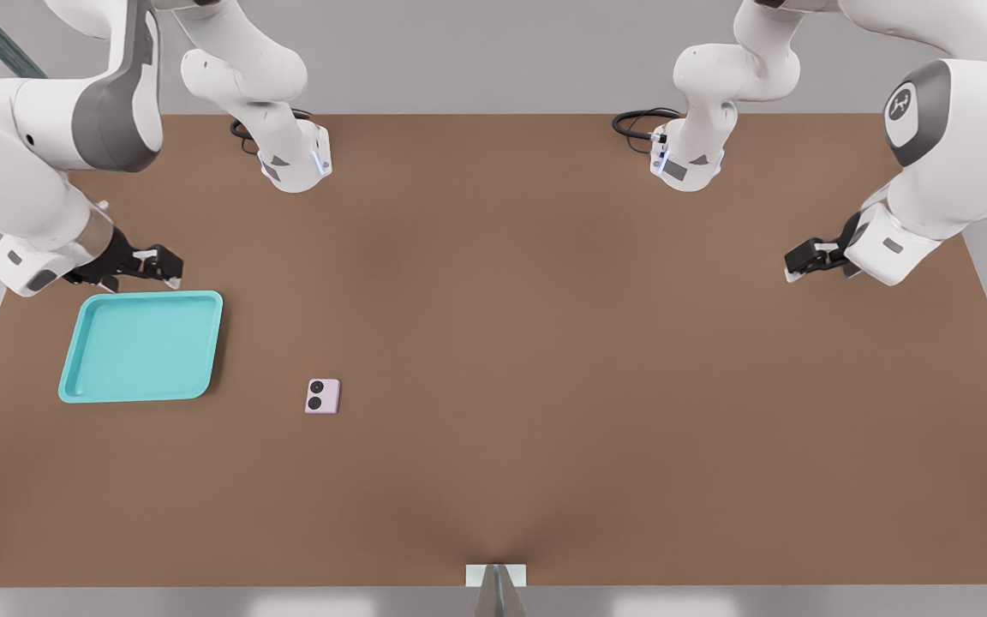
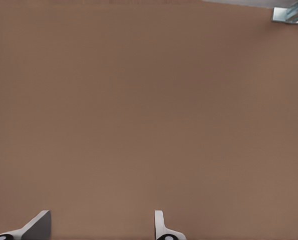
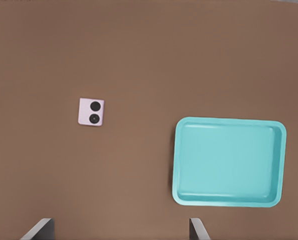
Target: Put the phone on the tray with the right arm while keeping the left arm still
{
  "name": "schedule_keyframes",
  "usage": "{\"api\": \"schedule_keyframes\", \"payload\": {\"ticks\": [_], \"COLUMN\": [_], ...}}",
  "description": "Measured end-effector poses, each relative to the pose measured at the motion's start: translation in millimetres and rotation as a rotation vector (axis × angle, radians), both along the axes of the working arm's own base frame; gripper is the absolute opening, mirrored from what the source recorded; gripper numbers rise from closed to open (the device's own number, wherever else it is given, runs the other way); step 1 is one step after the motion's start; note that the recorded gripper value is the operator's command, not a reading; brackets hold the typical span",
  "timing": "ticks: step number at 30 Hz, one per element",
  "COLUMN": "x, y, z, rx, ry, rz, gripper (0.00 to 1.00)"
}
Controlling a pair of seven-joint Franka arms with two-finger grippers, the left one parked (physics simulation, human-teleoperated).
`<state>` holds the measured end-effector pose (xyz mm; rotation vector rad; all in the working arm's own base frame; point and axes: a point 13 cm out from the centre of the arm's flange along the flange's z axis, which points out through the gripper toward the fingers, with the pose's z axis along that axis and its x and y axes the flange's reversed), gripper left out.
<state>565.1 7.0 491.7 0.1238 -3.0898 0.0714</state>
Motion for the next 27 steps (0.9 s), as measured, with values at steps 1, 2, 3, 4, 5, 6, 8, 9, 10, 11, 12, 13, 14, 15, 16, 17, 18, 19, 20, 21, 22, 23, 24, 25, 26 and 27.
{"api": "schedule_keyframes", "payload": {"ticks": [1,2,3,4,5,6,8,9,10,11,12,13,14,15,16,17,18,19,20,21,22,23,24,25,26,27], "x": [1,1,2,8,17,27,41,46,52,58,64,71,77,82,87,91,94,96,96,95,95,94,91,89,85,80], "y": [-2,-5,-6,-4,6,29,96,125,148,166,175,179,181,183,185,185,184,185,185,182,177,175,175,171,167,164], "z": [0,0,-1,-14,-34,-60,-117,-145,-174,-202,-230,-252,-270,-284,-297,-308,-317,-325,-333,-339,-346,-351,-356,-359,-365,-371], "rx": [0.0,0.0,0.0,0.002,0.004,0.007,0.015,0.017,0.017,0.018,0.021,0.024,0.029,0.033,0.036,0.039,0.041,0.042,0.042,0.041,0.041,0.039,0.038,0.038,0.041,0.046], "ry": [-0.001,-0.002,-0.003,0.015,0.039,0.064,0.105,0.117,0.124,0.127,0.127,0.123,0.112,0.101,0.091,0.083,0.076,0.071,0.069,0.07,0.071,0.074,0.077,0.081,0.089,0.097], "rz": [-0.003,-0.006,-0.008,-0.006,0.005,0.036,0.119,0.146,0.159,0.161,0.147,0.124,0.099,0.077,0.055,0.033,0.011,-0.008,-0.025,-0.044,-0.066,-0.083,-0.097,-0.114,-0.132,-0.147], "gripper": [1.0,1.0,1.0,1.0,1.0,1.0,1.0,1.0,1.0,1.0,1.0,1.0,1.0,1.0,1.0,1.0,1.0,1.0,1.0,1.0,1.0,1.0,1.0,1.0,1.0,1.0]}}
